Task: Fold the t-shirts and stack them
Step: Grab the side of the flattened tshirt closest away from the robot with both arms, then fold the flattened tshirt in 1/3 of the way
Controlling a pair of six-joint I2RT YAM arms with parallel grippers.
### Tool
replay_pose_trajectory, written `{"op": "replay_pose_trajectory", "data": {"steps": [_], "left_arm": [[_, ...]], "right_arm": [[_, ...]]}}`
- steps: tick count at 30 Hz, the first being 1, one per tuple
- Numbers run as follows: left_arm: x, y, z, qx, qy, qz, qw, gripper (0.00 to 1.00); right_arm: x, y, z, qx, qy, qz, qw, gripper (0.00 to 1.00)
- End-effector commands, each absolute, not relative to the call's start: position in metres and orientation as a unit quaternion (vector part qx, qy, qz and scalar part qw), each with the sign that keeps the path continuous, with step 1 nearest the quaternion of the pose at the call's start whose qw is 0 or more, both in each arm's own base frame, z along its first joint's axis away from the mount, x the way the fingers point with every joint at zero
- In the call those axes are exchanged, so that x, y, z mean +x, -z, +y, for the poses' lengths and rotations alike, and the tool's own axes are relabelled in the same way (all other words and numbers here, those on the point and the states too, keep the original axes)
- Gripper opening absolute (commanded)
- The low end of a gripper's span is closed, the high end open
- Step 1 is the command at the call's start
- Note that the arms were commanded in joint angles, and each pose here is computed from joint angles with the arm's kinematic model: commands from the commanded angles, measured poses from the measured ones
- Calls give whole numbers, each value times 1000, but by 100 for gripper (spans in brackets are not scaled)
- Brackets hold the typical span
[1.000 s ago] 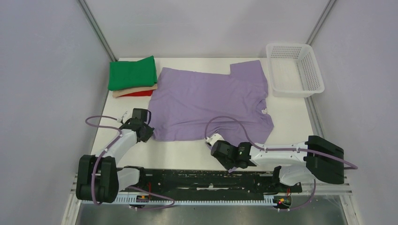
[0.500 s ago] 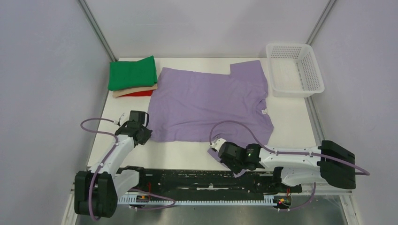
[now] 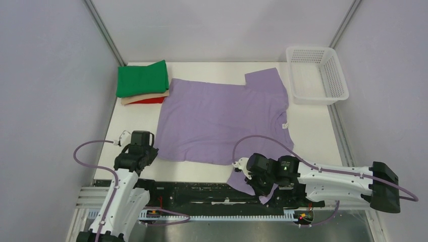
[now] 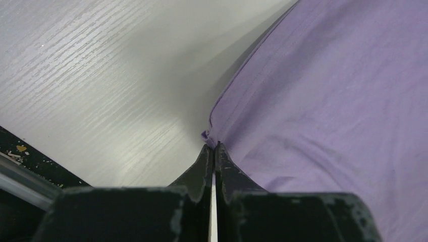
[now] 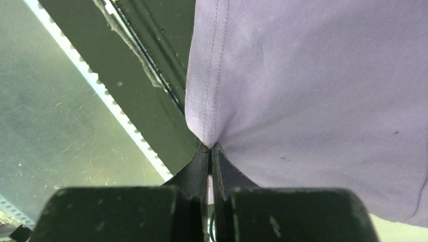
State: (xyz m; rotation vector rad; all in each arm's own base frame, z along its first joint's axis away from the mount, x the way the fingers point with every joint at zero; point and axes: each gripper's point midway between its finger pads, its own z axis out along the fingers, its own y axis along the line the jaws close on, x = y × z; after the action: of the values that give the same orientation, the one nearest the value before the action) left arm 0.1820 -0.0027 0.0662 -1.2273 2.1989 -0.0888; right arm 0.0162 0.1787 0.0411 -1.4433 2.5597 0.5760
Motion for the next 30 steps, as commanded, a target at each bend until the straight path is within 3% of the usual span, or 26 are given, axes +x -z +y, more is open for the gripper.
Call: {"op": "replay_pose_trajectory", "data": {"steps": [1,7,16,24,30], "left_arm": [[169,-65,1,-479,26,823,303,2],[185,-82,-3,-470,42,822,318,2],[230,-104,-6,-466,65,806,360,2],[274,-117,6,-478,31,790,383,2],[298,-126,15,-479,-1,786,390,2]], "right_arm": [[7,-62,182,-492,-228,837,76,0],[42,-80,186,-482,-182,842,159,0],[159,-139,174,-338,-30,855,392,0],[224,-178,147,-208,51,836,504,0],[255,-193,141,-201,74,827,520,0]]}}
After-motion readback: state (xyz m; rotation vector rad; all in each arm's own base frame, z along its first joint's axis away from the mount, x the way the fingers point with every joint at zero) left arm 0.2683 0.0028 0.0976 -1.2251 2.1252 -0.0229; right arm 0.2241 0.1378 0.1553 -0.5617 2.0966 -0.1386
